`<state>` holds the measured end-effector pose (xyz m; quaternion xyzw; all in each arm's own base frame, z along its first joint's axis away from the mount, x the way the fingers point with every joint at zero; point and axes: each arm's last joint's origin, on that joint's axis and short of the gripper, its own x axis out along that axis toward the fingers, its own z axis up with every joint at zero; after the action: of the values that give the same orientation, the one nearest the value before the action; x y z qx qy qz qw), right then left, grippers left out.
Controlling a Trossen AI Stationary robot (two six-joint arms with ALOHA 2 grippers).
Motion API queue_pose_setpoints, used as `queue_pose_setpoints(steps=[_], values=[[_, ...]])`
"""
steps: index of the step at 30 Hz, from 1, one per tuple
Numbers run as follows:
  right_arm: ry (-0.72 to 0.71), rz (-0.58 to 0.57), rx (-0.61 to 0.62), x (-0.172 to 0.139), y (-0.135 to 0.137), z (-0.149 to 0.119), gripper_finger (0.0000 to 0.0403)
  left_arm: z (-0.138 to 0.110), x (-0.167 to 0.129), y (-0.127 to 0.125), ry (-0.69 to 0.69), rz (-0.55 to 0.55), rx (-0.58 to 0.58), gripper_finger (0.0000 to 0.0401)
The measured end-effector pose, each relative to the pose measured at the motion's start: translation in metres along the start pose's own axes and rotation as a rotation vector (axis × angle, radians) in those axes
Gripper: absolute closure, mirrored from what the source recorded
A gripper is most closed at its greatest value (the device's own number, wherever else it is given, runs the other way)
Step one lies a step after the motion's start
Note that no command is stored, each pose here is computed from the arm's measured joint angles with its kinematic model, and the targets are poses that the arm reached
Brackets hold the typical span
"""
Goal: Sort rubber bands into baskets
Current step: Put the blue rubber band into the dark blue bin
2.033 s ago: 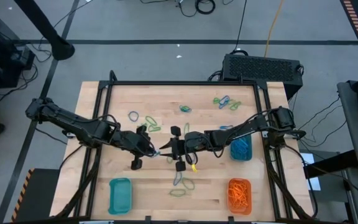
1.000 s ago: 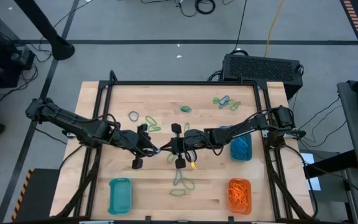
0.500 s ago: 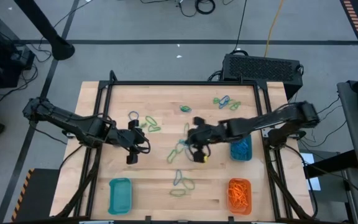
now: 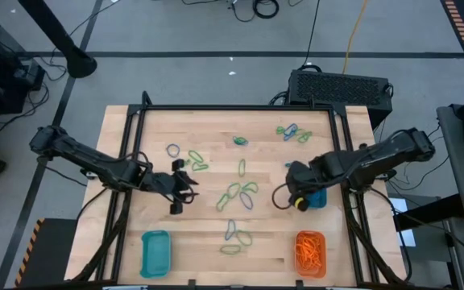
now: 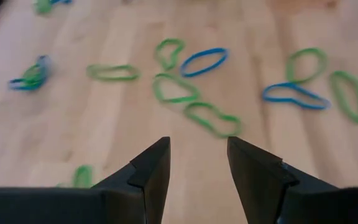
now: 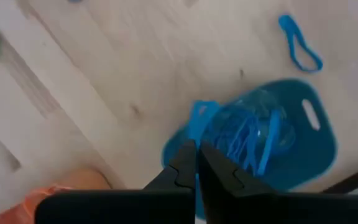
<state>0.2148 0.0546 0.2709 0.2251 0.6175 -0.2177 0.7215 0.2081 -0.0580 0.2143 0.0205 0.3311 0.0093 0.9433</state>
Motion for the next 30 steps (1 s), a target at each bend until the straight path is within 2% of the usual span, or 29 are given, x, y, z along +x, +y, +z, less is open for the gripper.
queue_pose_setpoints(steps=[5, 13, 21, 30], values=[[0.048, -0.059, 0.018, 0.018, -0.004, -0.011, 0.0402, -0.005, 0.004, -0.004, -0.053, -0.096, 0.0, 0.0233], [0.125, -0.189, 0.111, 0.046, -0.021, -0.025, 0.0396, -0.004, 0.004, -0.005, -0.068, -0.129, -0.01, 0.0233], [0.146, -0.232, 0.148, 0.049, -0.025, -0.028, 0.0333, 0.003, 0.0, -0.018, -0.154, -0.195, 0.023, 0.0233], [0.177, -0.253, 0.106, 0.048, -0.028, -0.03, 0.0265, 0.003, 0.007, -0.036, -0.198, -0.25, 0.115, 0.0233]])
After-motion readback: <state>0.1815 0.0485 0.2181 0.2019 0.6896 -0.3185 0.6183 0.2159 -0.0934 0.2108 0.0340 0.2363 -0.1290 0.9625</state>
